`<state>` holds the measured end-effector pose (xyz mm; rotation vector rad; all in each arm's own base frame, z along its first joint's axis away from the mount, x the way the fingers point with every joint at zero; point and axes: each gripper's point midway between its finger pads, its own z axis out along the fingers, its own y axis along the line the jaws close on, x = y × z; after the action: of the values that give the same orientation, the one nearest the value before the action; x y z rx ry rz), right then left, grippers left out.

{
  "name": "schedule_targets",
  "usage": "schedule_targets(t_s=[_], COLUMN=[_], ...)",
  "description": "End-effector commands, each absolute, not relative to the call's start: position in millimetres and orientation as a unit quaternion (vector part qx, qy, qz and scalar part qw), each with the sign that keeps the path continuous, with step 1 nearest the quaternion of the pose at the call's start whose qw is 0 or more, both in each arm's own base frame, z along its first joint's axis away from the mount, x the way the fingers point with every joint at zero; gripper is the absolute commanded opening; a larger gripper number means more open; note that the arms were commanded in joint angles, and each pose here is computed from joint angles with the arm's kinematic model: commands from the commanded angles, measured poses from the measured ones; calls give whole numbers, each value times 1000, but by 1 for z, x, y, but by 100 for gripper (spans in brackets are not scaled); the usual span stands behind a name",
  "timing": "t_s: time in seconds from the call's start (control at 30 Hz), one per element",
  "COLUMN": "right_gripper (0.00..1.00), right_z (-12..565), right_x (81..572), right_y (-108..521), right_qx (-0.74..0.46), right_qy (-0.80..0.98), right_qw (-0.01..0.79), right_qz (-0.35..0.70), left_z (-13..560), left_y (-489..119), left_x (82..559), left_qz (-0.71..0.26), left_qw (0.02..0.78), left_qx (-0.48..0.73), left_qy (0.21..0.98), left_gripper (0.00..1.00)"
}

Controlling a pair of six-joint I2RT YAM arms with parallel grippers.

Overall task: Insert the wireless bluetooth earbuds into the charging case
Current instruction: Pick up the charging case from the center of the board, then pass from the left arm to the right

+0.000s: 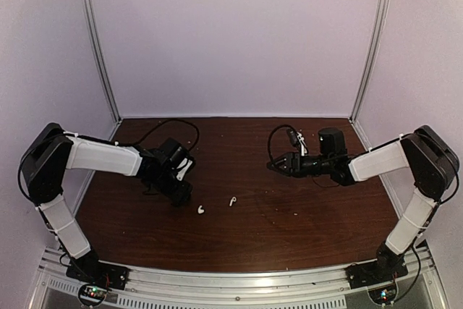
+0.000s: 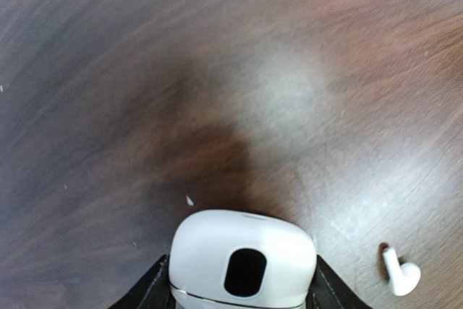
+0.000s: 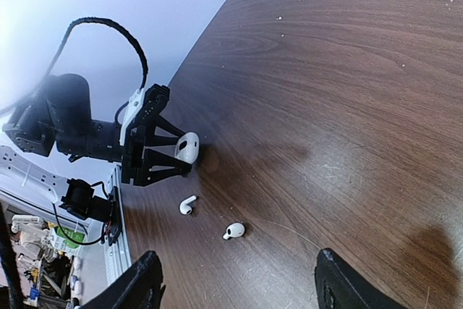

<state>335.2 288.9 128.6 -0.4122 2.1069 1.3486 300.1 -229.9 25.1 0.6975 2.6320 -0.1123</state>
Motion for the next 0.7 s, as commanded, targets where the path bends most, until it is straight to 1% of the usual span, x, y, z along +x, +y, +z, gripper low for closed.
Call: schedule_targets(t_s=[0.0, 0.1, 0.2, 0.4, 0.67], right_gripper=[73, 73, 73, 73, 72], right_z=[135, 136, 135, 140, 158], right_x=[333, 330, 325, 303, 262], right_y=[292, 299, 312, 334, 355], right_qx=[-156, -159, -168, -185, -217], right_qy=[779, 774, 770, 754, 724], right_qw=[301, 293, 278, 239, 196], right_qz=[528, 538, 549, 583, 625], left_z=[62, 82, 105, 147, 178], left_y=[-247, -262, -291, -354, -394], left_x=[321, 324, 316, 278, 241], left_qz=[-54, -65, -80, -111, -139], left_qw=[263, 291, 325, 391, 445], left_qx=[269, 291, 339, 453, 544], left_qy=[925, 909, 879, 794, 697], left_gripper=[48, 46, 45, 44, 40])
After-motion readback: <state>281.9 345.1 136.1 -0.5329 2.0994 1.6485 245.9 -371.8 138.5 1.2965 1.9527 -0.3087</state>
